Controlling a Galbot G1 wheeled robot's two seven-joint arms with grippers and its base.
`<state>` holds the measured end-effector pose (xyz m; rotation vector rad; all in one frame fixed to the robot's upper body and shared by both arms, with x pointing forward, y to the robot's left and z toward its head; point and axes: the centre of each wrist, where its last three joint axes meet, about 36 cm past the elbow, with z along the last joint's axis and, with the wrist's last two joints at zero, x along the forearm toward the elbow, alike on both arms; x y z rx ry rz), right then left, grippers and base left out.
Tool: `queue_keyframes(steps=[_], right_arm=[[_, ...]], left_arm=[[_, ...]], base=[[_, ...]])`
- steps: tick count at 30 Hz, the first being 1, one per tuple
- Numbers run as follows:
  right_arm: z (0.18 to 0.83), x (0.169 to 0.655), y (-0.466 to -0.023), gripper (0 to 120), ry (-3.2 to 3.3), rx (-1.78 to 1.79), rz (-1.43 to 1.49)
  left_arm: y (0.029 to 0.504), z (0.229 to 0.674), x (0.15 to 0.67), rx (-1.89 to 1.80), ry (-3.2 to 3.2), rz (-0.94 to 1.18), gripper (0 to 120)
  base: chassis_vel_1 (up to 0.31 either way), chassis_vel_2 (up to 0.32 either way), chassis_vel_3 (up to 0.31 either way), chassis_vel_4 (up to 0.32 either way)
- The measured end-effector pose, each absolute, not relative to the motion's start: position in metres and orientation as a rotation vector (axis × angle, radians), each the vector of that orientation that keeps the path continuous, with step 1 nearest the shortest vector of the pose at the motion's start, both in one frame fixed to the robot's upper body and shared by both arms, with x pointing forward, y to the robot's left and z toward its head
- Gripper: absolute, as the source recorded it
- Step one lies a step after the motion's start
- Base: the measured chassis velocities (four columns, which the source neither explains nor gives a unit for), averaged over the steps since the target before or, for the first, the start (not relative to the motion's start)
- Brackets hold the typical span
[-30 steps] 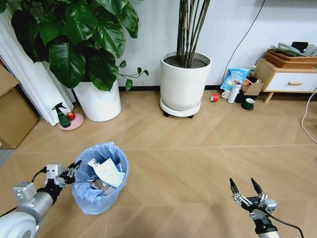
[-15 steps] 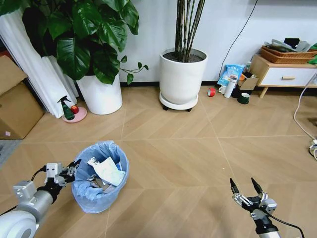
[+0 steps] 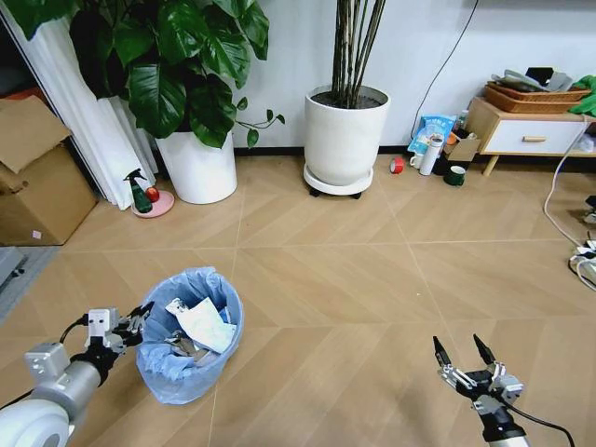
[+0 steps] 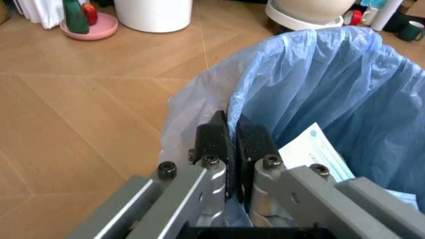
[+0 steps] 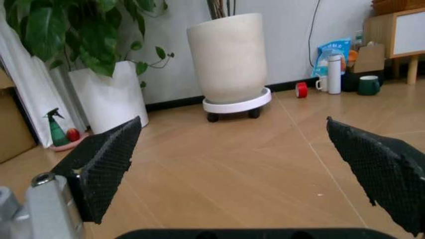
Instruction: Pick up the trash bin and place the garbage on the floor into it.
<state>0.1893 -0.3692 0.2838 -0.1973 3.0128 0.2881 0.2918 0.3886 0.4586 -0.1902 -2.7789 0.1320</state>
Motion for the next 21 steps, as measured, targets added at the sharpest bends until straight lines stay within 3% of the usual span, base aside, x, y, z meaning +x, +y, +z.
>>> queue_keyframes(steps=[21], right_arm=[[0.2809, 0.1962, -0.369, 100, 3.005, -0.201, 0.287]], left_arm=[[0.3869, 0.4593, 0.2948, -0.199, -2.77, 0.144, 0]], base=[[0.157, -0.081, -0.154, 0.083]])
